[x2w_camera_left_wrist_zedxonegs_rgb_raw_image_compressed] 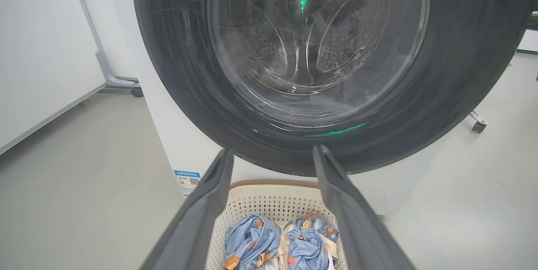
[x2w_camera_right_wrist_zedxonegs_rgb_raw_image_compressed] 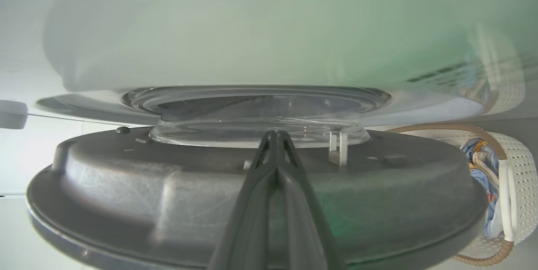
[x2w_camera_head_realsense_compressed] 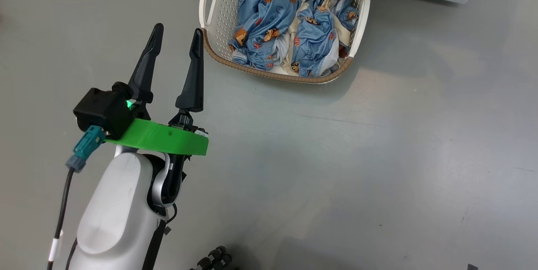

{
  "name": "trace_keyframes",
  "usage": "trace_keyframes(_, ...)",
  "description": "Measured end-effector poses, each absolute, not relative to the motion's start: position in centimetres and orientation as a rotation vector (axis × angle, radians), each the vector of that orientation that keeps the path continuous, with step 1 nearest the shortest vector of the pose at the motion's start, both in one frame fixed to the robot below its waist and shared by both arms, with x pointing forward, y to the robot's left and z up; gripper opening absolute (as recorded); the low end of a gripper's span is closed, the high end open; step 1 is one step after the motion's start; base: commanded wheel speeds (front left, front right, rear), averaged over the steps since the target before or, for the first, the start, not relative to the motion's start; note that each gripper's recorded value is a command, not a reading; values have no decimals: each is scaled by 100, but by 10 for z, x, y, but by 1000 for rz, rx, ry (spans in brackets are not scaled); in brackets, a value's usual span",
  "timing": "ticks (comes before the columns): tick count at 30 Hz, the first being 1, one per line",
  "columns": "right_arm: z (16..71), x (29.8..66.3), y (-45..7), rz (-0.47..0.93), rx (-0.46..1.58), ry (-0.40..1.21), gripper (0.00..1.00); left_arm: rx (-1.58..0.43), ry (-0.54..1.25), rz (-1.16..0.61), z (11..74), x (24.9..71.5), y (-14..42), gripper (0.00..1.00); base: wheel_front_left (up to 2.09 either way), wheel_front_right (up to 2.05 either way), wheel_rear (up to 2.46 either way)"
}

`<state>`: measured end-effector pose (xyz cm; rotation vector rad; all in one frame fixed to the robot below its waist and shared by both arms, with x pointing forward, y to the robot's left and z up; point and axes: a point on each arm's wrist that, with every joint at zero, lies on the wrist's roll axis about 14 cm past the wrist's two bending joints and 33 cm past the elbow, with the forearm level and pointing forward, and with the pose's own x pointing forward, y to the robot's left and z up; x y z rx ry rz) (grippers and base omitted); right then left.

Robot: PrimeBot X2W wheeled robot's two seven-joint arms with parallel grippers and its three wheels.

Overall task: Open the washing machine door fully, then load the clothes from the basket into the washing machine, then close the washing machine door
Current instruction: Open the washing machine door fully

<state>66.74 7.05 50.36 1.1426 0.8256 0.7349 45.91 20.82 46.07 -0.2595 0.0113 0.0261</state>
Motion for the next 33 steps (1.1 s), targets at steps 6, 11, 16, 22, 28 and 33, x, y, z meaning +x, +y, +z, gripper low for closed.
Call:
trace_keyframes(6, 507, 655, 75, 797, 1143, 888, 0, -263, 3, 24, 463, 460, 207, 100, 0, 0, 0)
trace_keyframes(11, 501, 633, 82, 865, 1144, 994, 0, -265, -7, 22, 467, 460, 207, 100, 0, 0, 0)
trace_keyframes(16, 496, 608, 91, 932, 1146, 1095, 0, -267, -17, 18, 471, 460, 206, 100, 0, 0, 0)
trace_keyframes(22, 493, 586, 93, 997, 1120, 1191, 0, -271, -29, 16, 475, 459, 205, 100, 0, 0, 0)
trace_keyframes(28, 491, 568, 93, 1034, 1084, 1239, 0, -274, -40, 15, 480, 458, 205, 100, 0, 0, 0)
trace_keyframes(33, 496, 558, 96, 1067, 1076, 1243, 0, -278, -43, 15, 481, 456, 204, 100, 0, 0, 0)
